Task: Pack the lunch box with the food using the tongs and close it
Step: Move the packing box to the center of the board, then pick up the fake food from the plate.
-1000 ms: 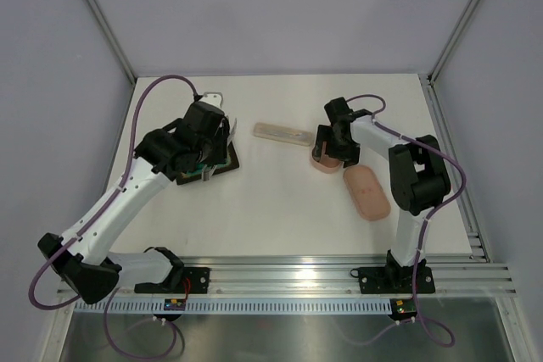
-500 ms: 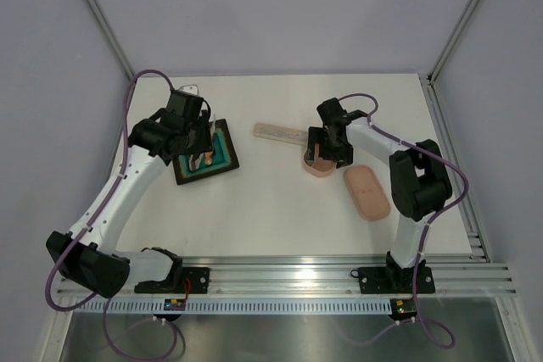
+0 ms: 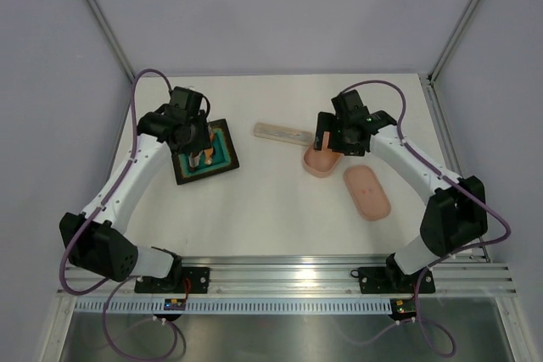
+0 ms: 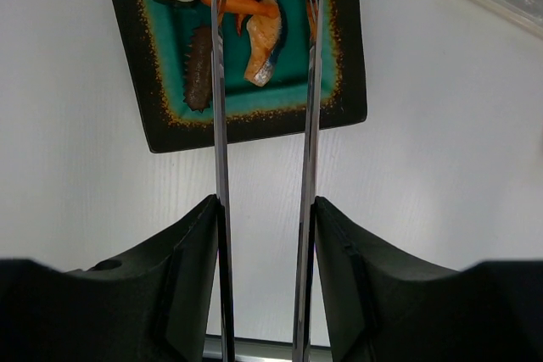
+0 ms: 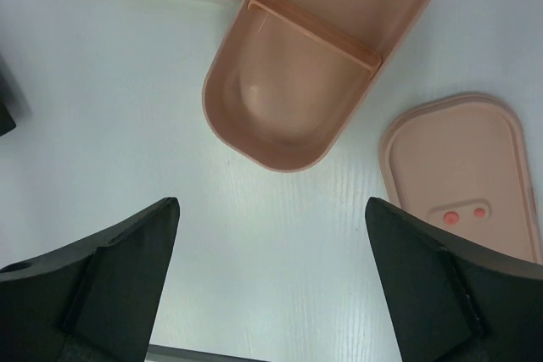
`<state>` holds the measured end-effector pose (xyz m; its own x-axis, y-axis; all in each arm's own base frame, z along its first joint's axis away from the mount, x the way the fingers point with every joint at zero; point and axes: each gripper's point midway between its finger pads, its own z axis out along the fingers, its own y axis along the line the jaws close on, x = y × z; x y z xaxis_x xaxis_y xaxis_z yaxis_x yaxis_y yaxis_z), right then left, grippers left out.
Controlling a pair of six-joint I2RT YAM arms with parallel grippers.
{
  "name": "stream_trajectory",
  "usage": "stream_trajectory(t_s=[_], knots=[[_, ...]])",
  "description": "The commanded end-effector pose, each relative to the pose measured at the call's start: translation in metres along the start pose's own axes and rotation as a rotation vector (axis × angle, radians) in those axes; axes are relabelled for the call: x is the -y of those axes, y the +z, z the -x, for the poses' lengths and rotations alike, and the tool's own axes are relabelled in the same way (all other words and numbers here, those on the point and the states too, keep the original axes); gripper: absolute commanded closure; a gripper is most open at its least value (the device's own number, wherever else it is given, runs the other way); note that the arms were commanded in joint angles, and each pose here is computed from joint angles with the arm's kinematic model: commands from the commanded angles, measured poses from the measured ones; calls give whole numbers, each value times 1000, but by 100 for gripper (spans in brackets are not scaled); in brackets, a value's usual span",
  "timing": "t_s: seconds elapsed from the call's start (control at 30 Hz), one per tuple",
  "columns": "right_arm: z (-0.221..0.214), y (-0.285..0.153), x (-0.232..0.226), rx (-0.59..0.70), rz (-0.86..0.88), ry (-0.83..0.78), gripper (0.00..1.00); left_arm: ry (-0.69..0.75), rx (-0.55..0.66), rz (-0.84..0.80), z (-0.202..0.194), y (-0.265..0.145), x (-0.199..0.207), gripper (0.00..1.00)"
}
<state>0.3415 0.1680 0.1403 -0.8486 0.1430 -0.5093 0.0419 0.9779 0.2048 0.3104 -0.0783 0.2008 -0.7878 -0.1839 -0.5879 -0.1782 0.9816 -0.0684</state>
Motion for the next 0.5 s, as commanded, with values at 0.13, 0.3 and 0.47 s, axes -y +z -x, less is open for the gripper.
stream_trajectory(t_s=[0.13, 0.3, 0.47], knots=[[-2, -34, 9, 72, -3, 37, 1, -64, 32, 31, 11, 19, 1, 50], [-10, -49, 19, 82, -20, 40, 1, -67, 16, 62, 5, 26, -5, 50], [-19, -53, 22, 68, -13, 43, 1, -77, -7, 114, -1, 31, -13, 51]])
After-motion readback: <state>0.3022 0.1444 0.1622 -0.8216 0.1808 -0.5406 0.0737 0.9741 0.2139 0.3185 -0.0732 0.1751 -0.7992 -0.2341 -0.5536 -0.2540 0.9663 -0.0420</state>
